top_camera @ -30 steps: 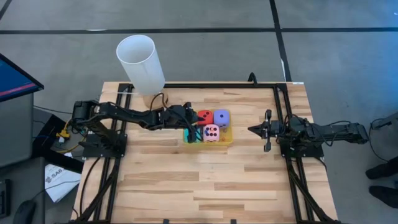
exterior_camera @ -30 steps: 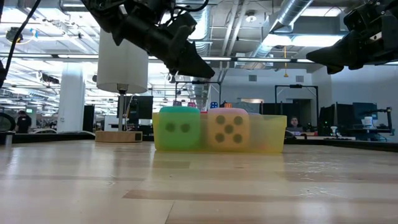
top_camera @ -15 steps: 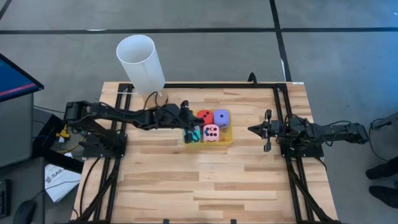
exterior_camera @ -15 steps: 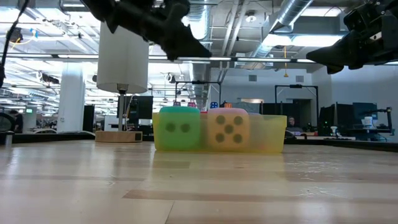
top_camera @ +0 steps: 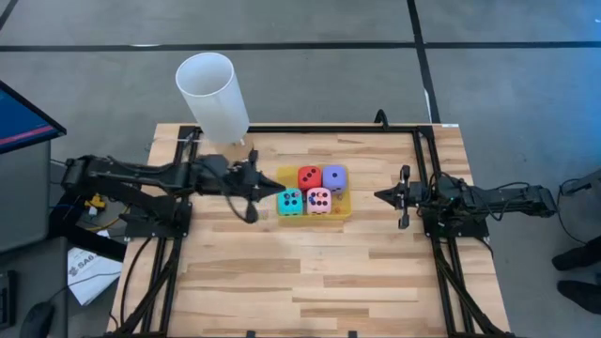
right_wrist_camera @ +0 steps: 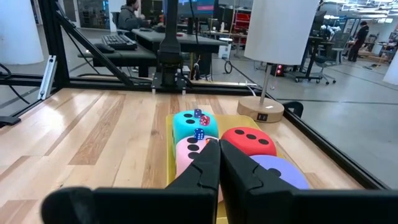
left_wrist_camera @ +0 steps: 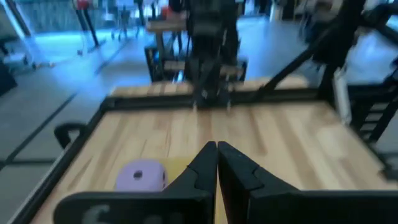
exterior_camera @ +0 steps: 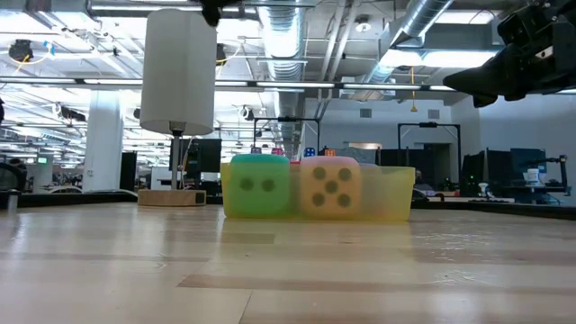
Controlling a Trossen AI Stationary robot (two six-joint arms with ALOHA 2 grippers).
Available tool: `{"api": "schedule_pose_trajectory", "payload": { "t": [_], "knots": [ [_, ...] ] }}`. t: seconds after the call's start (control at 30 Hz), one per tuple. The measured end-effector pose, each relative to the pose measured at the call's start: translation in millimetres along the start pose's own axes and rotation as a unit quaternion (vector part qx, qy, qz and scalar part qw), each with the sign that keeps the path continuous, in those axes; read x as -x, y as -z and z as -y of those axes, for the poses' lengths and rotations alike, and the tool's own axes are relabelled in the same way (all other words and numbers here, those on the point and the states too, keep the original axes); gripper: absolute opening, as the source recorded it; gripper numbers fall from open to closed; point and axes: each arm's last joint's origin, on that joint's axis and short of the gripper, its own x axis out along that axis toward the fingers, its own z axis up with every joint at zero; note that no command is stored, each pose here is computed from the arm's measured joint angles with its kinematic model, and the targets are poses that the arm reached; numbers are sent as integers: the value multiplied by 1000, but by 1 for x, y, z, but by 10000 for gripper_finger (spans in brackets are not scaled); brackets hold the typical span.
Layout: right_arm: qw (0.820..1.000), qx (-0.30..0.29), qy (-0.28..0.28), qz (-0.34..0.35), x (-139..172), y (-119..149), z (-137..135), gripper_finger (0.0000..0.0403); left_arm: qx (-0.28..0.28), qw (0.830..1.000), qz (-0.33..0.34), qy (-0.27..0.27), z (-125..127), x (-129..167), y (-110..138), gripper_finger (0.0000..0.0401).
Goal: Pick & Place Dice
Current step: Return to Home Position
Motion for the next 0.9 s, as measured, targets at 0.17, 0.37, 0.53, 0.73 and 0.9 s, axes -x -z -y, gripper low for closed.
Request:
{"api": "schedule_pose_trajectory", "payload": {
  "t": [0.17, 0.37, 0.53, 0.73, 0.9],
  "knots": [
    [1000, 1, 0, -4, 0, 1, 0, 1, 25, 998, 51, 12, 3, 28, -17, 1],
    [1000, 1, 0, -6, 0, 1, 0, 1, 25, 999, 28, 16, 2, 49, -9, 2],
    [1000, 1, 0, -5, 0, 1, 0, 1, 23, 999, 20, 22, 8, 49, 36, 7],
    [1000, 1, 0, -4, 0, 1, 0, 1, 25, 997, 75, 25, 12, 56, 79, 6],
    [1000, 1, 0, -4, 0, 1, 0, 1, 29, 996, 86, 17, 10, 65, 95, 8]
  ]
}}
